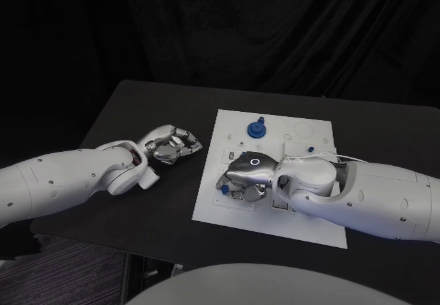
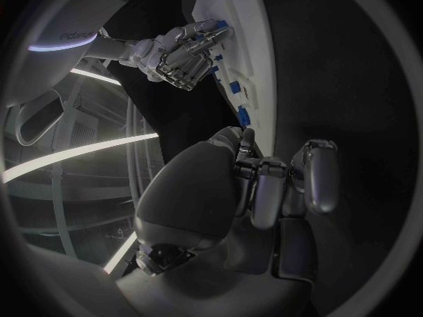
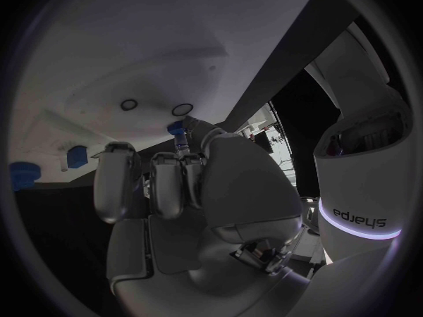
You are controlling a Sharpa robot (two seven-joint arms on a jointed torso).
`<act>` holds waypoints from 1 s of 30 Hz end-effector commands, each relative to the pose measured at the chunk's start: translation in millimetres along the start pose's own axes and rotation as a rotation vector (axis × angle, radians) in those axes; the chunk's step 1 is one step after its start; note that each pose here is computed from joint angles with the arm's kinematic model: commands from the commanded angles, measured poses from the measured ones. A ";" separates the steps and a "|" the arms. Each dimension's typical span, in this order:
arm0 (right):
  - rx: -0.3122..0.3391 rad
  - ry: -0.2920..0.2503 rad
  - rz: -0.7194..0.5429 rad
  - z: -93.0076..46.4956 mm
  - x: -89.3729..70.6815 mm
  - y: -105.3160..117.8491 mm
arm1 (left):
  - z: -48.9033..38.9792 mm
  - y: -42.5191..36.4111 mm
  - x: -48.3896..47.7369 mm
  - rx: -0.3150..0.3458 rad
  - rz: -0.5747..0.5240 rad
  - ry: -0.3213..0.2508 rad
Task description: Assemble the parts on the task board
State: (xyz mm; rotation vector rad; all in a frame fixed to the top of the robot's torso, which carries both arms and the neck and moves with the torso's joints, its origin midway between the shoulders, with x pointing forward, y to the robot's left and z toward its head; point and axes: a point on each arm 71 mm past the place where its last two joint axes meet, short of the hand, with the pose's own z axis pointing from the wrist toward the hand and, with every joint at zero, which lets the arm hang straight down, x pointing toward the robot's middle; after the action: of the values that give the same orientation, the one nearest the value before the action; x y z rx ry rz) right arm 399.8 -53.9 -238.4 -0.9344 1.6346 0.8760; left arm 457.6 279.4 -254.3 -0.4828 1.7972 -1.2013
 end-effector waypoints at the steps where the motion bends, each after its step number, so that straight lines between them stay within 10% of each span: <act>1: 0.051 -0.002 -0.009 -1.9 2.0 -6.0 | 0.5 0.0 2.8 0.006 -0.016 0.012; 30: 0.182 -0.087 -0.010 -6.6 -2.3 -22.1 | 4.5 -0.6 11.9 0.009 -0.029 0.042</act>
State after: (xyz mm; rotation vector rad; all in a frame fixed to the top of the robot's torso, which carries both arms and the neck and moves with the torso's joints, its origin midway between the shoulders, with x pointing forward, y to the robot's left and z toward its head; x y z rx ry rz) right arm 413.9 -65.3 -236.0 -0.8104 1.6074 0.7834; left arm 456.0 270.8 -259.6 -0.4809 1.8213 -1.2238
